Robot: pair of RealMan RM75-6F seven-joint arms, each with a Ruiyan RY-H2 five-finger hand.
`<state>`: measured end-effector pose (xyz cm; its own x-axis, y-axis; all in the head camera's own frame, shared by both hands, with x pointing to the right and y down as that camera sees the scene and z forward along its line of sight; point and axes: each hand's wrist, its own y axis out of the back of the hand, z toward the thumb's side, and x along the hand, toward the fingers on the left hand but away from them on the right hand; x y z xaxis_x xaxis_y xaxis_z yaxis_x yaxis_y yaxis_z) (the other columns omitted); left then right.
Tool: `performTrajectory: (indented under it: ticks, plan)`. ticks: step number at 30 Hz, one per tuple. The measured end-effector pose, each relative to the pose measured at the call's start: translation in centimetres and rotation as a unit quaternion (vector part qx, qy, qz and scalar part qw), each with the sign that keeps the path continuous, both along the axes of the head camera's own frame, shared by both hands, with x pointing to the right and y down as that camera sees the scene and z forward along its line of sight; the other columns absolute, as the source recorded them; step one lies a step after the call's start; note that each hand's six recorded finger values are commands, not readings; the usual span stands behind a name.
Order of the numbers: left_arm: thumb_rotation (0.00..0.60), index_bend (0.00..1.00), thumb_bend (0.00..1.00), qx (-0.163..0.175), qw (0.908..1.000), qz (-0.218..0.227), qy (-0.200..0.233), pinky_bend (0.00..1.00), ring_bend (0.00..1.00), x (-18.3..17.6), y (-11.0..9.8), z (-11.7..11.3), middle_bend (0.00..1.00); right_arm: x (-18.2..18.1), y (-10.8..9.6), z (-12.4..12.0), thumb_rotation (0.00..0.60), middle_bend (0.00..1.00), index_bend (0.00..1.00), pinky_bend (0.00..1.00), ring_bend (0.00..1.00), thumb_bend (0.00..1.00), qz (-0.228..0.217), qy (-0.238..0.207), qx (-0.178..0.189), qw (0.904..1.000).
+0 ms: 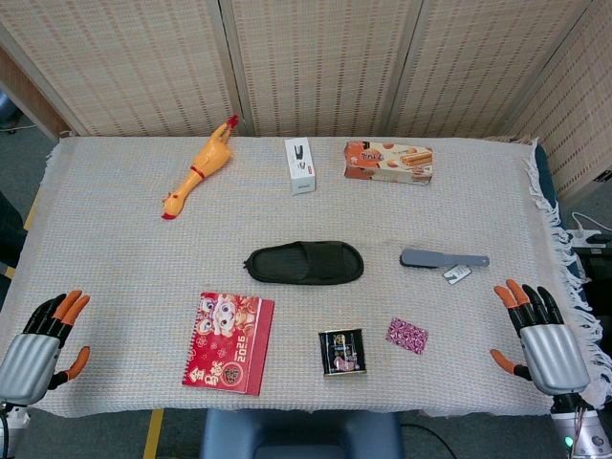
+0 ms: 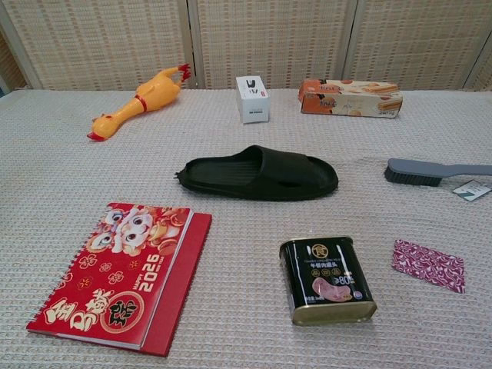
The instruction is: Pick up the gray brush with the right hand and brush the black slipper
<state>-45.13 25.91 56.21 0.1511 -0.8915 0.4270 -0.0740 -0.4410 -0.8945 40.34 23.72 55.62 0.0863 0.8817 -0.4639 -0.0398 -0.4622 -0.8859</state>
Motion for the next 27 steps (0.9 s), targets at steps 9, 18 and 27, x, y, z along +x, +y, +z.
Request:
performTrajectory:
  ticks: [9,18,27]
  plan:
    - [0.581,0.00,0.45,0.011,0.9999,-0.012,0.003,0.14,0.00,-0.5,-0.2,-0.4,0.00,-0.6,0.0,0.9,0.536,0.00,0.00,0.00,0.00,0.11,0.012,-0.001,-0.010,0.9999]
    - [0.587,0.00,0.45,0.007,0.9995,-0.030,0.006,0.10,0.00,-1.2,-0.6,-0.6,0.00,-2.7,-4.9,5.7,0.558,0.00,0.00,0.00,0.00,0.11,-0.026,0.031,-0.033,0.9986]
    - [0.582,0.00,0.46,0.007,0.9993,-0.037,0.004,0.10,0.00,-1.8,-1.0,-0.5,0.00,-3.8,-10.7,11.5,0.554,0.00,0.00,0.01,0.00,0.12,-0.029,0.099,-0.070,0.9921]
